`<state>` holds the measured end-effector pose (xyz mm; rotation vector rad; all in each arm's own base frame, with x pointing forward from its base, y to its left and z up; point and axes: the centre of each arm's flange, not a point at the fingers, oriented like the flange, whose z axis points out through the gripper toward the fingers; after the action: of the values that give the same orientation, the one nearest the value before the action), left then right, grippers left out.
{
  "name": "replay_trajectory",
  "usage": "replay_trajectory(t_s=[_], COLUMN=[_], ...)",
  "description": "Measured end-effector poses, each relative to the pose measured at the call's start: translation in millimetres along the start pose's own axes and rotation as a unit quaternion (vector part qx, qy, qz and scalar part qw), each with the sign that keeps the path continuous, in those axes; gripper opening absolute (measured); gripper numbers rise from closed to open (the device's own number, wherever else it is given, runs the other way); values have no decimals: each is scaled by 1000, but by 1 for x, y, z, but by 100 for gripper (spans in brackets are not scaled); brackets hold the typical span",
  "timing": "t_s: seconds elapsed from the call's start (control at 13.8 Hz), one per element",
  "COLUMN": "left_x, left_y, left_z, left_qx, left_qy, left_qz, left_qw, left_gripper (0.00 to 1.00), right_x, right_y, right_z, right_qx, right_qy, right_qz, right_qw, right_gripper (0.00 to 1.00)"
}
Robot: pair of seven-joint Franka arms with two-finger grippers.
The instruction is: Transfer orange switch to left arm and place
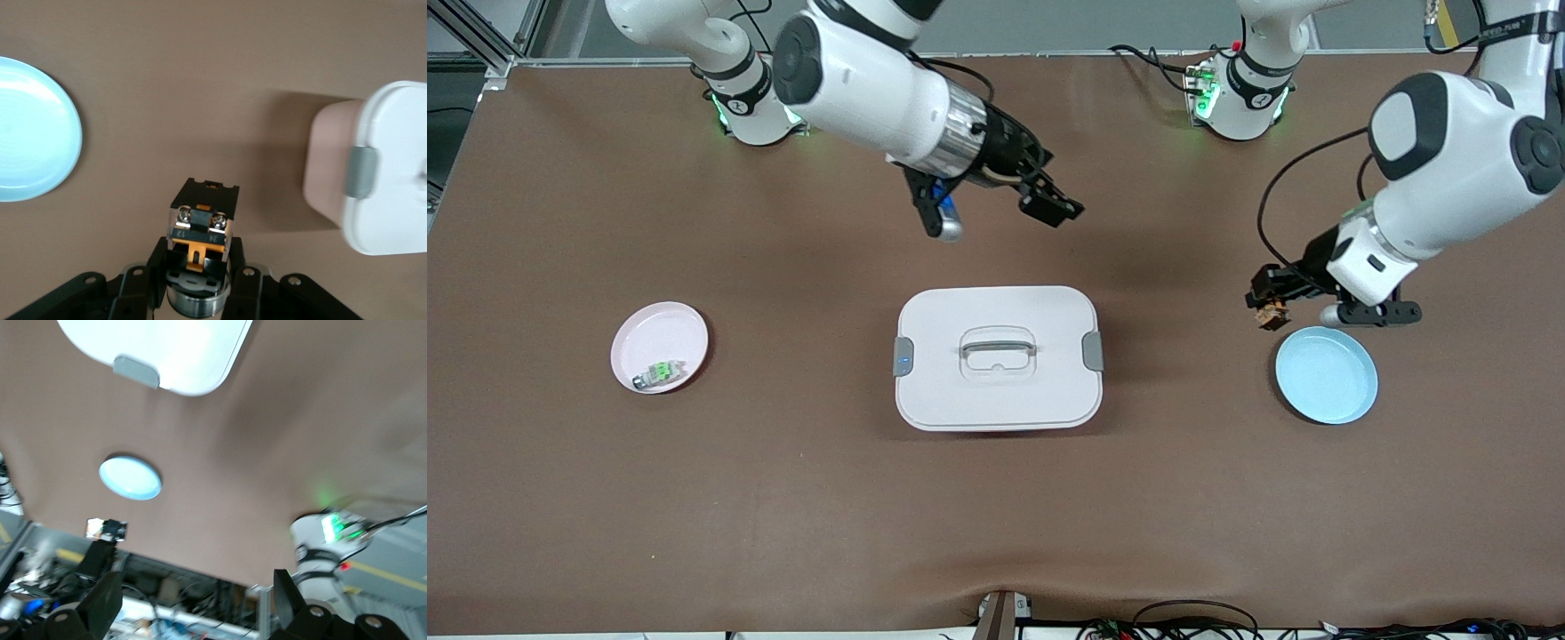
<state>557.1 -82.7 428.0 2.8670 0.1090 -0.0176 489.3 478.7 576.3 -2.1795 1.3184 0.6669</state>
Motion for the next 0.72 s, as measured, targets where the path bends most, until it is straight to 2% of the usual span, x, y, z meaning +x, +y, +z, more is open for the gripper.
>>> replay_trajectory(t_s=[0.22, 0.43, 0.58, 0.72], left_x=[12, 23, 28, 33], left_y=[-38, -76, -102, -123], left_z=[18, 33, 46, 61], left_qx=[30, 49, 66, 84], left_qy=[-17, -34, -48, -63], left_qz=[30, 66, 106, 152], left_qw=[999, 996, 991, 983], left_gripper=[39, 39, 39, 39], right_x=[1, 9, 15, 22], right_y=[17, 45, 65, 85], right_z=[-24, -37, -47, -54], right_qx=[-15, -30, -43, -67], right_qy=[30, 58, 83, 115], right_qz=[-47, -108, -149, -191], right_qw=[998, 992, 984, 973], right_gripper=[100, 100, 100, 100])
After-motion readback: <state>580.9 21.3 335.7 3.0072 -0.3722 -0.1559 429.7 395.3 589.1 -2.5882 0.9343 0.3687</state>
